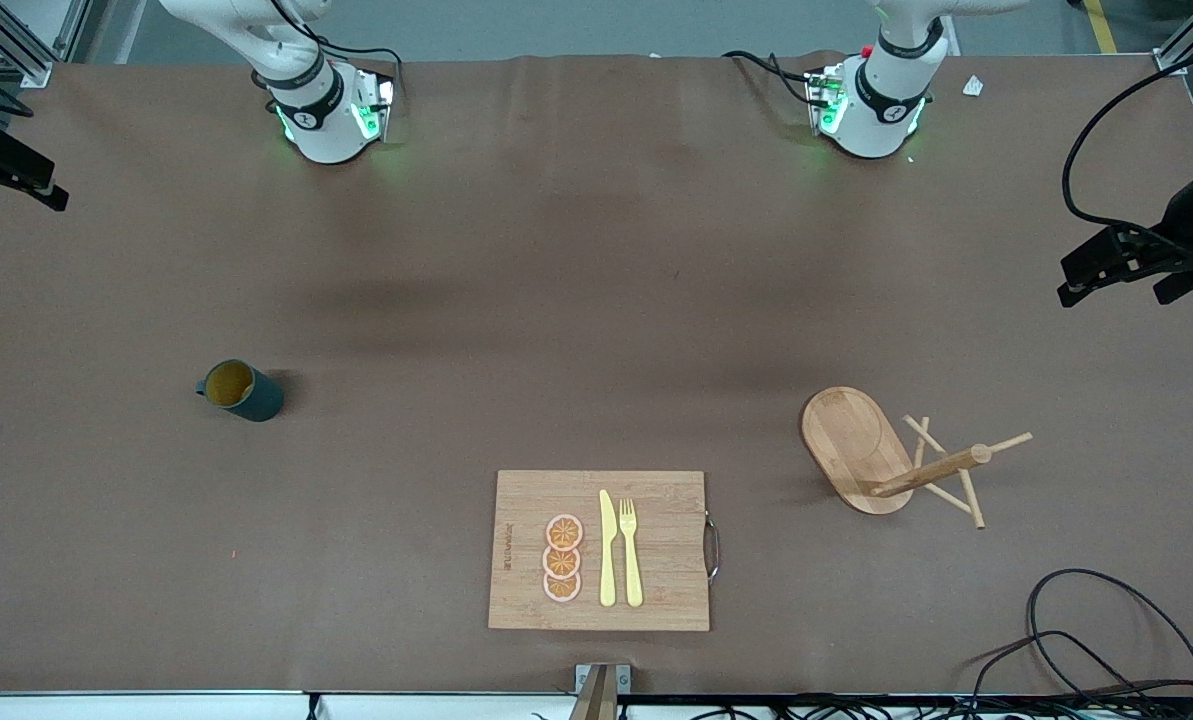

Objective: Pass cup and hang on rack
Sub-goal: 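Move the right gripper above the teal mug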

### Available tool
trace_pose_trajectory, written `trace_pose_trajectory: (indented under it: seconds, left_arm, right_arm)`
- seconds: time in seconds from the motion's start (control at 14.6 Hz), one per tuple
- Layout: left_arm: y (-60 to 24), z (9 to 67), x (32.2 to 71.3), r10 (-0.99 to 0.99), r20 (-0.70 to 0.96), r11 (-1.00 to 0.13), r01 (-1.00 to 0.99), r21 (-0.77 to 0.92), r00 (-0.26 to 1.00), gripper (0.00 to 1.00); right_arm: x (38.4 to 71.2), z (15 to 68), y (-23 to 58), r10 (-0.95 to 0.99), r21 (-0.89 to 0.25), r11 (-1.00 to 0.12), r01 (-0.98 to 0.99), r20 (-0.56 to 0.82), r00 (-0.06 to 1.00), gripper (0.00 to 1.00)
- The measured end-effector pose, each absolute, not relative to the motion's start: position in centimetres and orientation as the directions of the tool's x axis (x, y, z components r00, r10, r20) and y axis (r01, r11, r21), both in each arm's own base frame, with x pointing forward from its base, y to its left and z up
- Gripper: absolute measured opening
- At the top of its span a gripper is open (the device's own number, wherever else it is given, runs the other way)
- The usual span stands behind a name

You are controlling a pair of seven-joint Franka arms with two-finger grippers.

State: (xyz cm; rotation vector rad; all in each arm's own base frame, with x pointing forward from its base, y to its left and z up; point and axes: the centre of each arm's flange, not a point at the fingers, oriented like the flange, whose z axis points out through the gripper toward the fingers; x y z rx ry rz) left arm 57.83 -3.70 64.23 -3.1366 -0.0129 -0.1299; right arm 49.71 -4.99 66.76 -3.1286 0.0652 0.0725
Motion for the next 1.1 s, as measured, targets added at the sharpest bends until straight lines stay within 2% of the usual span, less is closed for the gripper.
trace_pose_trajectory:
  seconds: [1.1]
  left_arm:
    - [-3.69, 64.08, 57.91, 0.008, 0.080, -1.000, 0.008, -0.002, 0.997, 1.00]
  right_arm:
    - [49.48, 66.55, -4.97, -0.041, -0.012, -0.999, -0.042, -0.069, 0.997, 1.00]
